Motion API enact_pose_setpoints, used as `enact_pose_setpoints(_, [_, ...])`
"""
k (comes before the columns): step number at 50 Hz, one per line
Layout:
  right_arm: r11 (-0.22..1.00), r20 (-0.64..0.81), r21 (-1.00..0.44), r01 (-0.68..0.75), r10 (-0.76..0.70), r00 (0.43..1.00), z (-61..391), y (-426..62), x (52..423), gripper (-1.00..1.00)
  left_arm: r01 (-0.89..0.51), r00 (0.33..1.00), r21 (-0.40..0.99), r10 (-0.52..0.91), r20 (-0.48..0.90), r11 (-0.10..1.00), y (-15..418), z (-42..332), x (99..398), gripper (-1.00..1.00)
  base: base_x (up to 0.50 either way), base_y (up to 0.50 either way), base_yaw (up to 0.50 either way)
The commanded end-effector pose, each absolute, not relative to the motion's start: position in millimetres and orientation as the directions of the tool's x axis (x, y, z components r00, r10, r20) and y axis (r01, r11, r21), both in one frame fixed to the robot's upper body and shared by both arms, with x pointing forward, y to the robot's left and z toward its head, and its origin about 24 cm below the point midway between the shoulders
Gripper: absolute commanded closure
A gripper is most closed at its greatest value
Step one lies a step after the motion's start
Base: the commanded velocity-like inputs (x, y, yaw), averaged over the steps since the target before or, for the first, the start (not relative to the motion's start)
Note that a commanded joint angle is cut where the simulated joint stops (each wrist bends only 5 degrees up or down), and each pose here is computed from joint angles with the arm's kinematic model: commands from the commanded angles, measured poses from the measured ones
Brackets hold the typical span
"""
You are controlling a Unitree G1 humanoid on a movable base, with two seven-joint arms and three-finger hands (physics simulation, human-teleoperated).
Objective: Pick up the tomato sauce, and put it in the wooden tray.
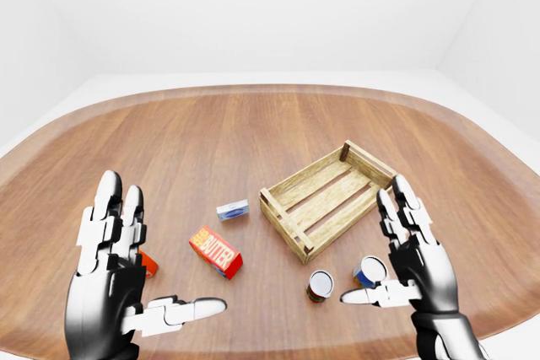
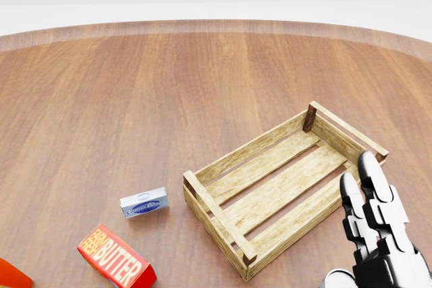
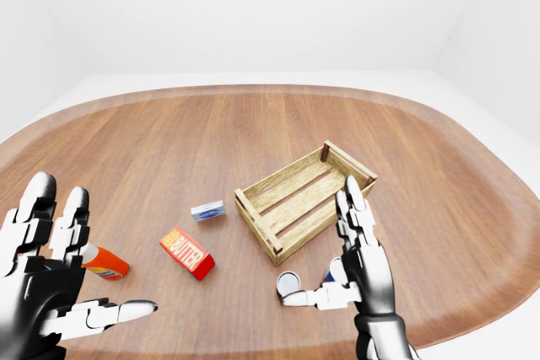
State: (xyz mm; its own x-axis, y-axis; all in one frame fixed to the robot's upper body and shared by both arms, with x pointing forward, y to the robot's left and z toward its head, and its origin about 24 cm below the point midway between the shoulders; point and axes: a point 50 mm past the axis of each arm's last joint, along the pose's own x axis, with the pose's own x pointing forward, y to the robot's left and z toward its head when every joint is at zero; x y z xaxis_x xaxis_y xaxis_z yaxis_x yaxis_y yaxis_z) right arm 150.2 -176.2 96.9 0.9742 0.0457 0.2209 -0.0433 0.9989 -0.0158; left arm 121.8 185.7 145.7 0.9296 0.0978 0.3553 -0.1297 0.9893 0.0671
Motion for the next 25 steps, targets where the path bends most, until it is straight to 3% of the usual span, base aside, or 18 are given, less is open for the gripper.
enact_pose_setpoints(1, [0.998, 0.152, -0.021, -0.063, 0.066, 0.986, 82.5, -172.1, 149.0, -1.0, -0.129, 0.93, 0.068, 0.097, 0.356, 0.989, 185.6, 145.5, 121.4, -1.0, 0.0, 0.0, 0.0])
enact_pose_setpoints(25, [0.993, 0.009, -0.034, -0.109, 0.109, 0.994, 53.9, -160.7, 144.3, -1.0, -0.127, 0.931, 0.072, 0.093, 0.353, 0.989, 184.6, 145.4, 123.7, -1.0, 0.0, 0.0, 0.0])
